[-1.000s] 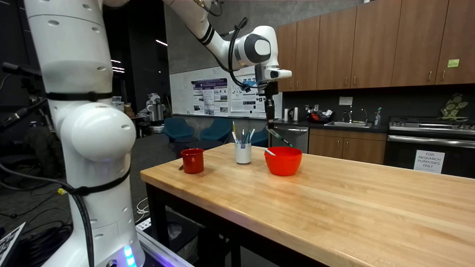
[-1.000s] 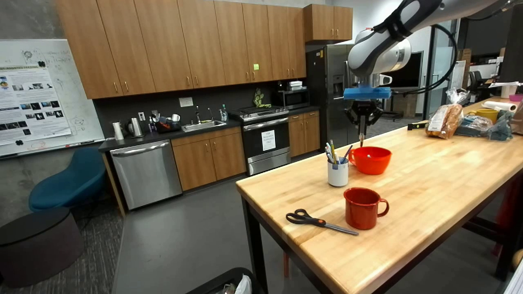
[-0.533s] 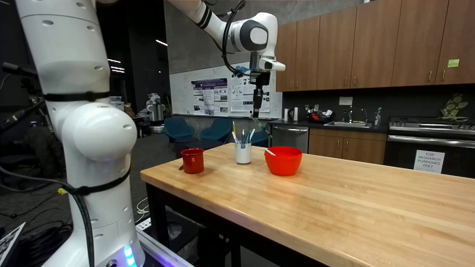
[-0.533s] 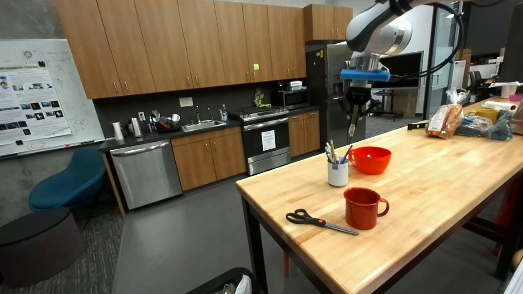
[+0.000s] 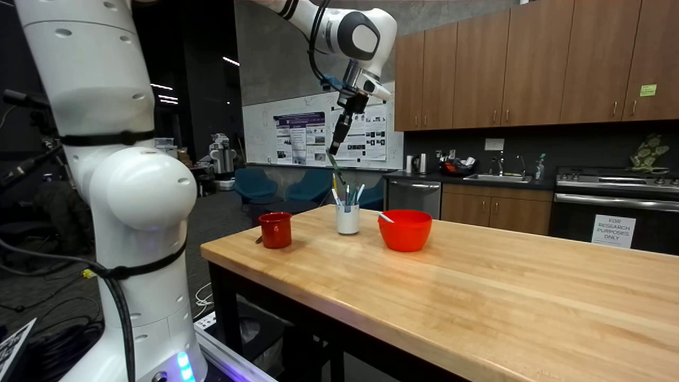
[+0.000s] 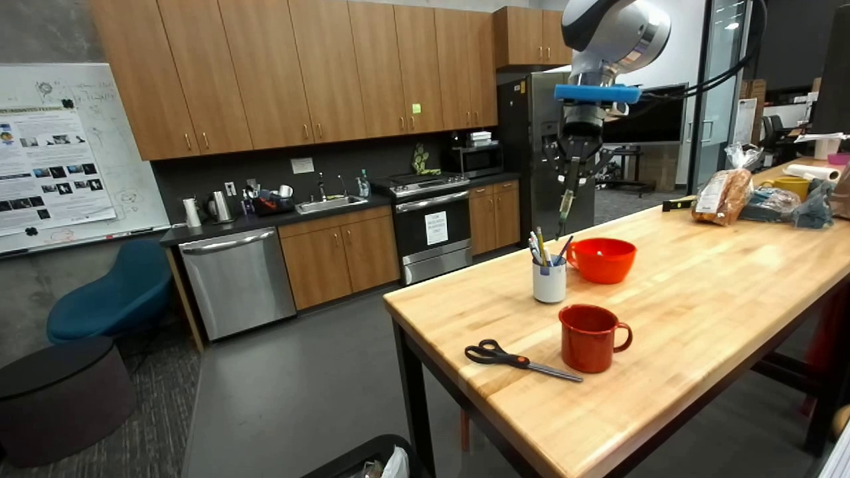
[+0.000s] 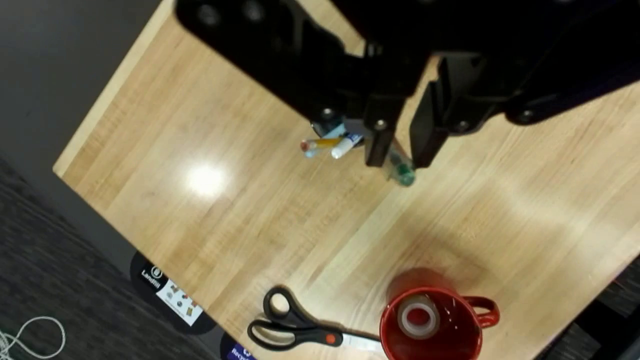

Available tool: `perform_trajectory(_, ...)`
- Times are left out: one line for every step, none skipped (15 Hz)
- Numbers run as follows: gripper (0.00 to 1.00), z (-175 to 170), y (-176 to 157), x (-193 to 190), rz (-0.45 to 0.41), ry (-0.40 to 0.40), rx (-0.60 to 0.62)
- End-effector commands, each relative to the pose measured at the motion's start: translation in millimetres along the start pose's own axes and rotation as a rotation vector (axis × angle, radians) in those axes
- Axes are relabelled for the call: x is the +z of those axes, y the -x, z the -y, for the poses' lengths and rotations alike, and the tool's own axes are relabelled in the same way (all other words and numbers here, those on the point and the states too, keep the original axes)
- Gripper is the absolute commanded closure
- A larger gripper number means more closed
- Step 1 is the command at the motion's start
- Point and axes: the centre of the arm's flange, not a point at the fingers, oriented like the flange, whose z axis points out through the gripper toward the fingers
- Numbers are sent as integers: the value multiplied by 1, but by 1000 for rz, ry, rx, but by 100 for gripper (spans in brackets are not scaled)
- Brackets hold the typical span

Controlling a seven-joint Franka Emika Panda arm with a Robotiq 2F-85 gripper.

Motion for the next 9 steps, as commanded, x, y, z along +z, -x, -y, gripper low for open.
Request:
perform_trajectory(96,5,5,0,66,19,2)
perform_trajectory(96,5,5,3,76,24,0)
perform_trajectory(96,5,2,8,82,29,3)
perform_trajectory(96,6,-2,12,83,36,13)
perform_trajectory(96,7,-9,17,84,47,25)
perform_trajectory(96,9,-14,22,88,54,31)
perform_trajectory(96,10,-20,29,97,60,37)
perform_trajectory(96,11,-26,35,102,63,43)
perform_trajectory(96,12,-31,43,109,69,49)
